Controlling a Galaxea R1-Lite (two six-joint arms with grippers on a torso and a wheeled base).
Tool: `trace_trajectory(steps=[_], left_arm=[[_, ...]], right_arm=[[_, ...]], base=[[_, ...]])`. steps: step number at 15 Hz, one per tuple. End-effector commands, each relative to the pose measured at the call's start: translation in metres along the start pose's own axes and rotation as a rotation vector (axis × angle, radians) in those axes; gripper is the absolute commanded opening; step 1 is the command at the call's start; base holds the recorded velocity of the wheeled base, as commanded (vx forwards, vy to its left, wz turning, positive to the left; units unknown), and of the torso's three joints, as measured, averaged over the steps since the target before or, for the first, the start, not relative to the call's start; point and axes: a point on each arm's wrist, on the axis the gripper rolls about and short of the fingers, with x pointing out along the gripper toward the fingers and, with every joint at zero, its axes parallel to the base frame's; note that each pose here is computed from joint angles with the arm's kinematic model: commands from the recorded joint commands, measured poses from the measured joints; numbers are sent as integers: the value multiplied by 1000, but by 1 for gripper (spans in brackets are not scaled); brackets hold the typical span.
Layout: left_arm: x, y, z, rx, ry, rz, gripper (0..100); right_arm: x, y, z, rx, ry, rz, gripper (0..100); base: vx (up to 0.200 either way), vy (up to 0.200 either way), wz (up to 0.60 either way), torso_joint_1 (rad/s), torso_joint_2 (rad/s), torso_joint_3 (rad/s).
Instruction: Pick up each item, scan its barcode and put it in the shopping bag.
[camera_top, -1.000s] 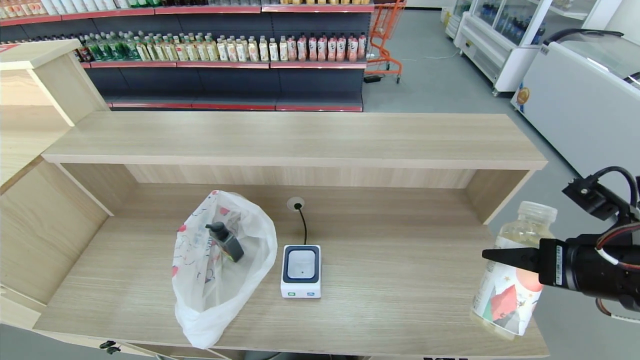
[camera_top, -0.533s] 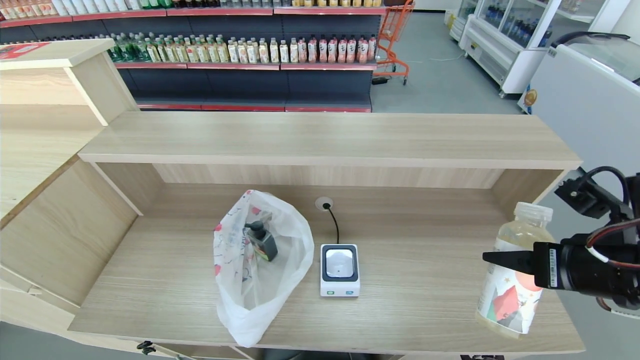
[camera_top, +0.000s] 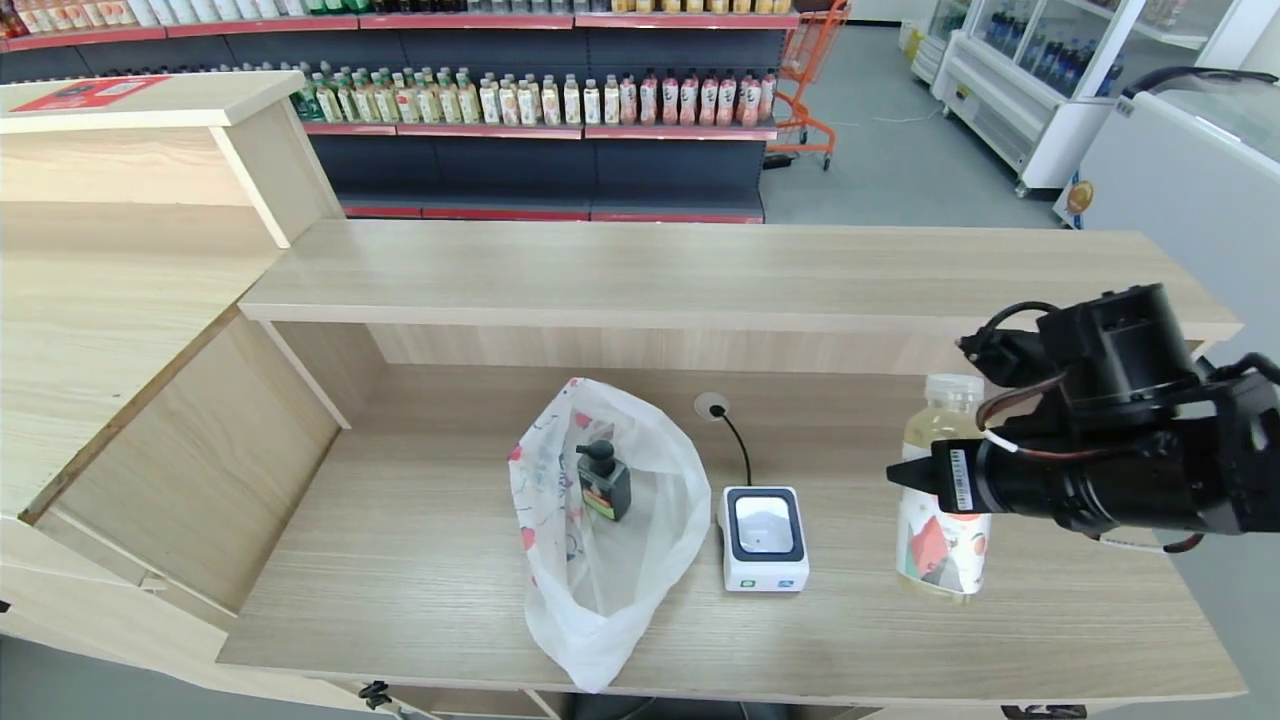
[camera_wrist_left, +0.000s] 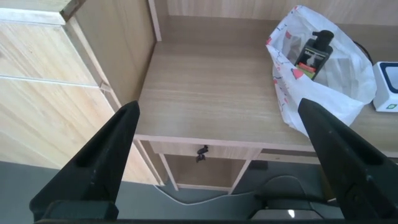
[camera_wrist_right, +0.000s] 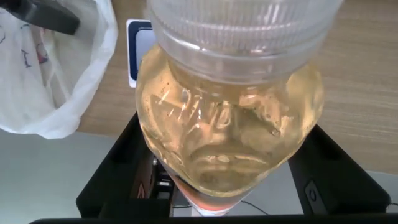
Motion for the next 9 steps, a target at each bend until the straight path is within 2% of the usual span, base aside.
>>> trace_trajectory(steps=[1,5,9], left_arm=[[0,0,0,0,0,1,100],[0,0,0,0,0,1,100],[0,0,0,0,0,1,100]], right_arm=[[23,11,-1,-31,54,-7,0],[47,16,-7,-59,109,-91,0],[55,27,-9,-88,116,-101,0]], base=[[0,0,0,0,0,0],[0,0,0,0,0,0],[0,0,0,0,0,0]])
